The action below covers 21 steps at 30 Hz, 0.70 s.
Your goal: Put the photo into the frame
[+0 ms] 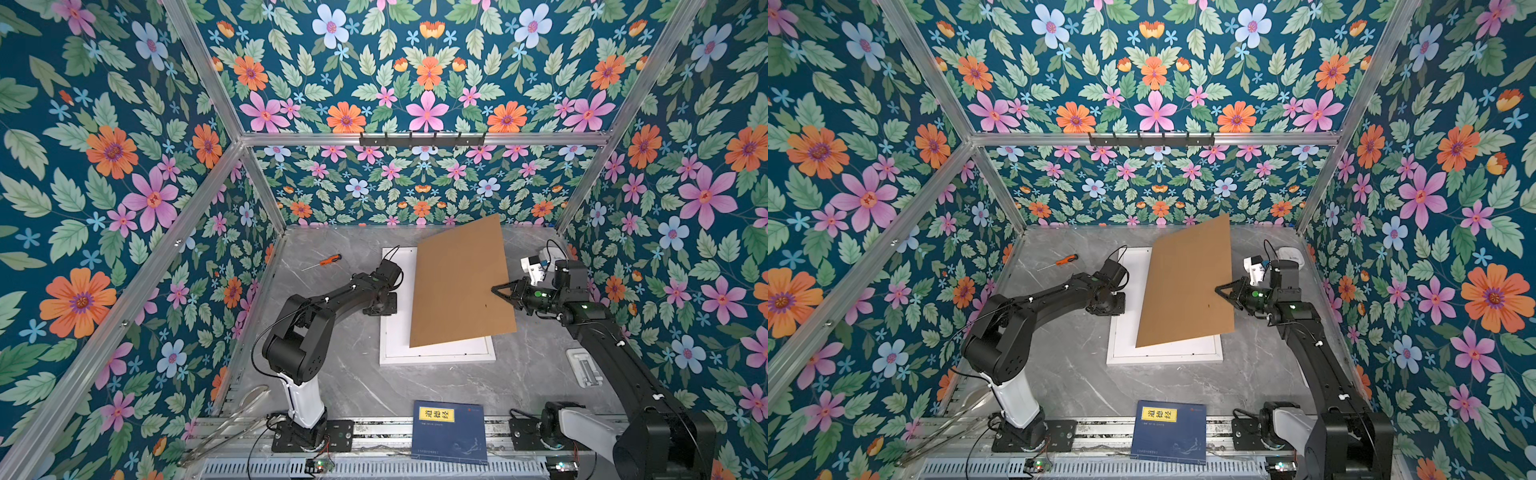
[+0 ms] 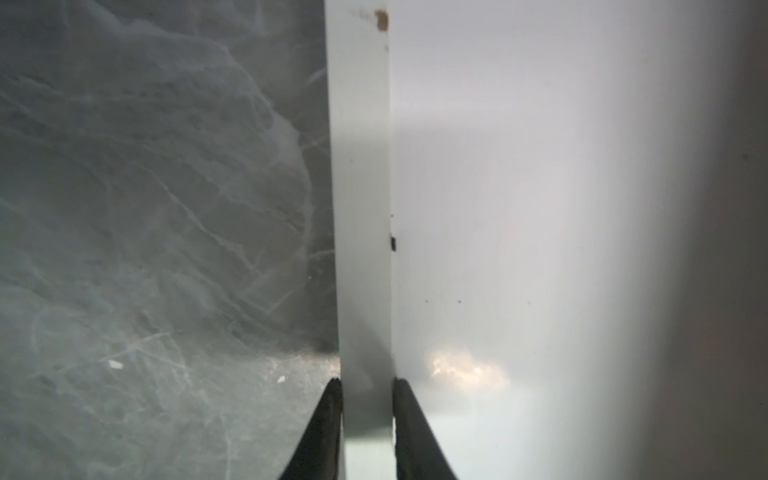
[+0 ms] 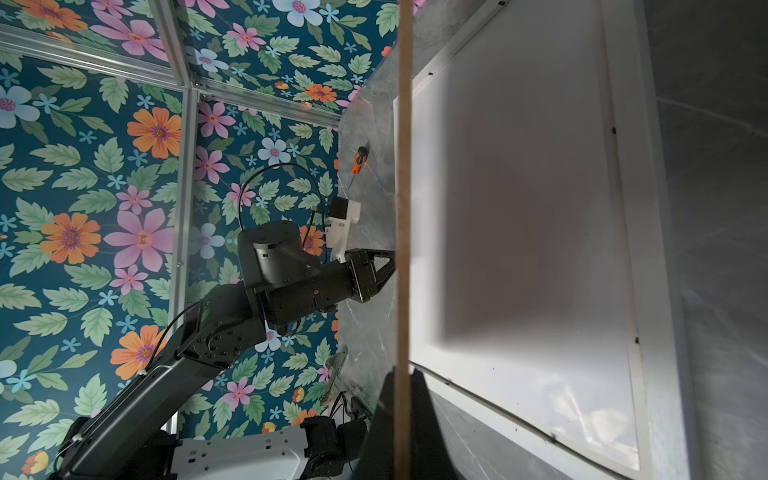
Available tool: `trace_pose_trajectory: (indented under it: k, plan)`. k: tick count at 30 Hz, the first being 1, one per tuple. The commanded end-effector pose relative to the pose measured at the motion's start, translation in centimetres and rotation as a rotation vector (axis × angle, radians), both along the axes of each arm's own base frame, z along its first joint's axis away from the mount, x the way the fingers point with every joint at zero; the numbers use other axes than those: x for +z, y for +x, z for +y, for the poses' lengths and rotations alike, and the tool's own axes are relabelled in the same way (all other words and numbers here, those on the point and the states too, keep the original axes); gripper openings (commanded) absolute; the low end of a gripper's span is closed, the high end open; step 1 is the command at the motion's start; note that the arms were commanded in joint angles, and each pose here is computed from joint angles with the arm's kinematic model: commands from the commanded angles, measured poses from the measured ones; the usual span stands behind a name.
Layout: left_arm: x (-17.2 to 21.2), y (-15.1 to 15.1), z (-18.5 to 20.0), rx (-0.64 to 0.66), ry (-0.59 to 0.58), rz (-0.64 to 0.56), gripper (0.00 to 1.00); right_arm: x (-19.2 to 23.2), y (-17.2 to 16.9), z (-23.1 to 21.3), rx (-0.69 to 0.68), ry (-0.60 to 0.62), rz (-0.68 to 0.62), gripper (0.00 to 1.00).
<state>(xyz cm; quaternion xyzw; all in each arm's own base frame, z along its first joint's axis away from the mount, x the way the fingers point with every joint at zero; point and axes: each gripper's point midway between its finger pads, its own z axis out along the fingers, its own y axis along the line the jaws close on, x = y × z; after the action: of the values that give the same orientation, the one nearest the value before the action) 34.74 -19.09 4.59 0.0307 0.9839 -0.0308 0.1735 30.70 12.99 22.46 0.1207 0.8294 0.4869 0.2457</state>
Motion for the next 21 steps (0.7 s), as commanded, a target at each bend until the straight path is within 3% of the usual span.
trace_pose_trajectory:
  k: [1,6,21]
  plan:
    - [0.4,0.1,0.5,-0.013,0.034,-0.002,0.35,1.4,0.5,0.8,0.050,0.029,-0.083,0.00]
    - [1.7,-0.1,0.5,-0.013,0.012,-0.016,0.47,0.9,0.6,1.4,0.069,0.031,-0.082,0.00]
    - [3.1,-0.3,4.2,0.145,-0.173,-0.020,0.61,-1.2,1.9,4.0,0.110,0.028,-0.060,0.00]
